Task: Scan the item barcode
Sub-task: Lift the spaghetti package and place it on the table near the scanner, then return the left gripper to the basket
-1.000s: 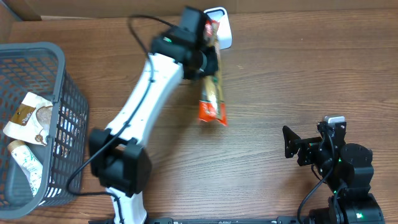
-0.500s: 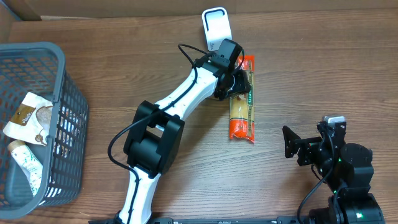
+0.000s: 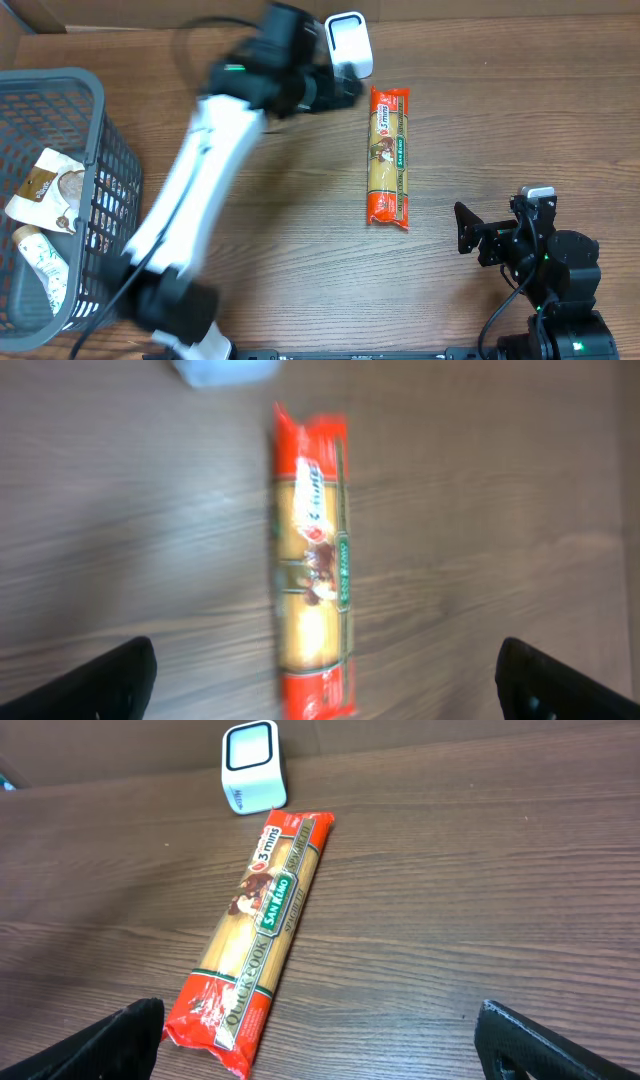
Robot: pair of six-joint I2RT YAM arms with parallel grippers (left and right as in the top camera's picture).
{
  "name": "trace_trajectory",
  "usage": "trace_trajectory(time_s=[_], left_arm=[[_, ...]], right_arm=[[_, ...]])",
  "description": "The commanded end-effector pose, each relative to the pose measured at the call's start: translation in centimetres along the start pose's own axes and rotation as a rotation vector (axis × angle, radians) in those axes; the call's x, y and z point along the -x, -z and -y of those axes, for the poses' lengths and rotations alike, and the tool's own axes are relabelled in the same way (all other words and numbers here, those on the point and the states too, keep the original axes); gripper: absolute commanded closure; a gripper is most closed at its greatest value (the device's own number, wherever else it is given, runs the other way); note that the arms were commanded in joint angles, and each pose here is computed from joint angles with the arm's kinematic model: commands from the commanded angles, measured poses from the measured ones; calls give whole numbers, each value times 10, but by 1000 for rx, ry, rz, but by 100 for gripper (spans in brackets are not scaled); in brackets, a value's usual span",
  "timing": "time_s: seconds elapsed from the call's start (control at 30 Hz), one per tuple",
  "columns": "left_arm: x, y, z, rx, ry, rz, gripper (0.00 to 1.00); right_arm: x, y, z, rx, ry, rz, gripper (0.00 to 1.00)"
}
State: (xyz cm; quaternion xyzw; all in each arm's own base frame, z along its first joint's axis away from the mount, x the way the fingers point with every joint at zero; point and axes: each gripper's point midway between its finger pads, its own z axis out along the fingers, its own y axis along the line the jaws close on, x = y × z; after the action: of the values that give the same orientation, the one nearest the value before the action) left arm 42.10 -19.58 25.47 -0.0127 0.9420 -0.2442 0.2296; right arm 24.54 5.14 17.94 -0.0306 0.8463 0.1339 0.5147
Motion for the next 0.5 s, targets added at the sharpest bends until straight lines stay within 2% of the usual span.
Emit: trace_trajectory(time_s=[0.0,0.1,0.23,0.37,0.47], left_arm=[[31,111,-30,84,-84,220,0],[31,175,-76,208,7,334,1],[14,253,-144,402,189,462,1],[-15,301,-208,565,415,516,0],[-36,320,-251,645,575,522,0]], right_arm=[[-1,-1,-1,2,2,1,0],[-1,-1,-1,2,2,1,0],[-1,-1,-1,2,2,1,0],[-1,-1,-1,2,2,1,0],[-1,-1,-1,2,2,1,0]])
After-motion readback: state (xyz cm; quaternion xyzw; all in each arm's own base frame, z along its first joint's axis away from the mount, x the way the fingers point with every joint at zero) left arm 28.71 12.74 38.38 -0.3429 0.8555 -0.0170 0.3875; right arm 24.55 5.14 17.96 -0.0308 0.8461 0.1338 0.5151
